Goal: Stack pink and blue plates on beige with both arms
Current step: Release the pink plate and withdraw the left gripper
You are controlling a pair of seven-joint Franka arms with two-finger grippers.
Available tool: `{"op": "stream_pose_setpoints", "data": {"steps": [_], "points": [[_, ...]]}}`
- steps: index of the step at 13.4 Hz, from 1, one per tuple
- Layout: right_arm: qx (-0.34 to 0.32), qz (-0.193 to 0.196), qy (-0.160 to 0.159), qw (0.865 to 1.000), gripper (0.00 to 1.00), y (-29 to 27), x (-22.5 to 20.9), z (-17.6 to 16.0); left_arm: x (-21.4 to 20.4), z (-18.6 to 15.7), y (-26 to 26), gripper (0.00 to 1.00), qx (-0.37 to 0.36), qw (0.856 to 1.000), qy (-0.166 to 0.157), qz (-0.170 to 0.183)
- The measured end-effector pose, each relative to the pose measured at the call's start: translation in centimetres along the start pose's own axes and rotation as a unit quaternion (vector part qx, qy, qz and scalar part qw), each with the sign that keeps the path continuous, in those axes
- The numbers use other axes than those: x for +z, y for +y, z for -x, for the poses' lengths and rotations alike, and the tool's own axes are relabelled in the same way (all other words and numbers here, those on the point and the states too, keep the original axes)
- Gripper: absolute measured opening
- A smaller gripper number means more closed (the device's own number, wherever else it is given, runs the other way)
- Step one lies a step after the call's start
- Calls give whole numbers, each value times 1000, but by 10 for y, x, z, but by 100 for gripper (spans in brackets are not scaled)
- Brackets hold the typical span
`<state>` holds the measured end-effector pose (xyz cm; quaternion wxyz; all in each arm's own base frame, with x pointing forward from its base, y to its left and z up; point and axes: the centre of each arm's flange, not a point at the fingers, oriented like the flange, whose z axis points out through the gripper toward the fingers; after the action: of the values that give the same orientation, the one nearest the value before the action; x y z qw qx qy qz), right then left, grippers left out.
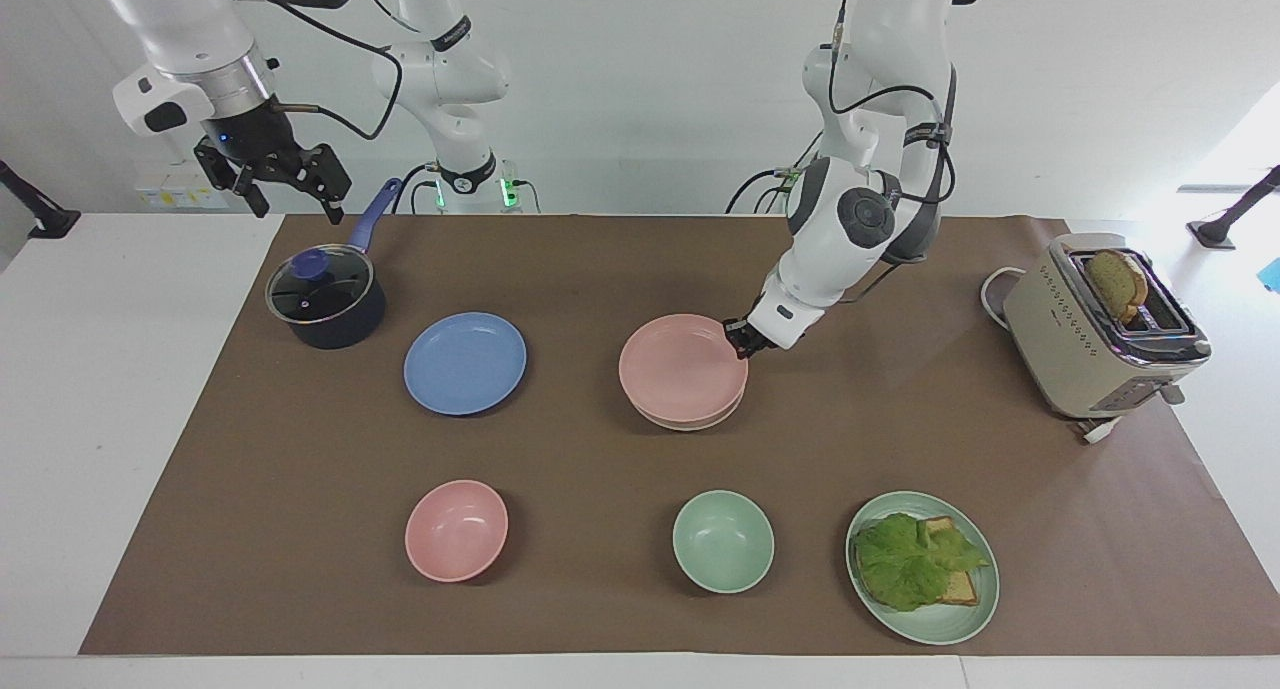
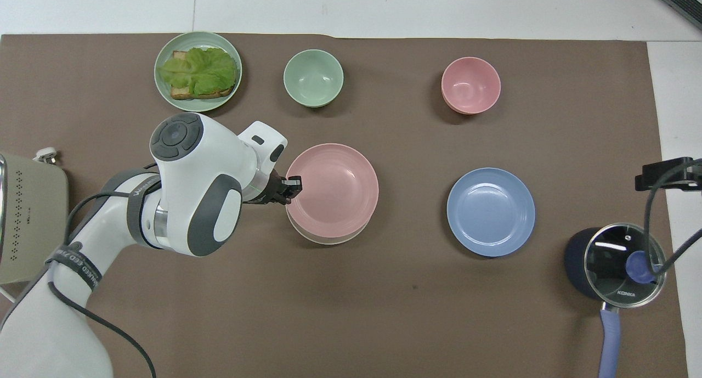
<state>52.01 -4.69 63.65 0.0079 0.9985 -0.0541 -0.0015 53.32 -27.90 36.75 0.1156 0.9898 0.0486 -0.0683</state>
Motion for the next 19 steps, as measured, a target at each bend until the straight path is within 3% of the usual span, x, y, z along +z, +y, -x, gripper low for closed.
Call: {"op": "stream_pose_setpoints", "data": {"steps": [4, 5, 9, 12, 13, 15, 19], "points": [[-6, 0, -3, 1000, 100, 4, 3, 0, 8, -3, -5, 5, -5, 1000, -3, -3], [-6, 0, -4, 1000, 100, 5, 4, 0, 8, -4, -5, 11, -6, 1000, -3, -3], [-5, 0, -6, 1000, 100, 6, 6, 1, 6, -5, -5, 56, -6, 1000, 4, 0], [-5, 0, -7, 1000, 100, 6, 6, 3, -13, -17, -8, 95, -10, 1000, 23, 9], [-5, -1, -7, 1000, 100, 6, 6, 3, -28, -26, -13, 100, -11, 999, 36, 12], [-5, -1, -9, 1000, 100, 6, 8, 5, -67, -47, -38, 100, 3, 999, 53, -5], [-28, -1, 9, 1000, 100, 0, 43, -6, -149, -75, -111, 100, 31, 997, 58, -43]]}}
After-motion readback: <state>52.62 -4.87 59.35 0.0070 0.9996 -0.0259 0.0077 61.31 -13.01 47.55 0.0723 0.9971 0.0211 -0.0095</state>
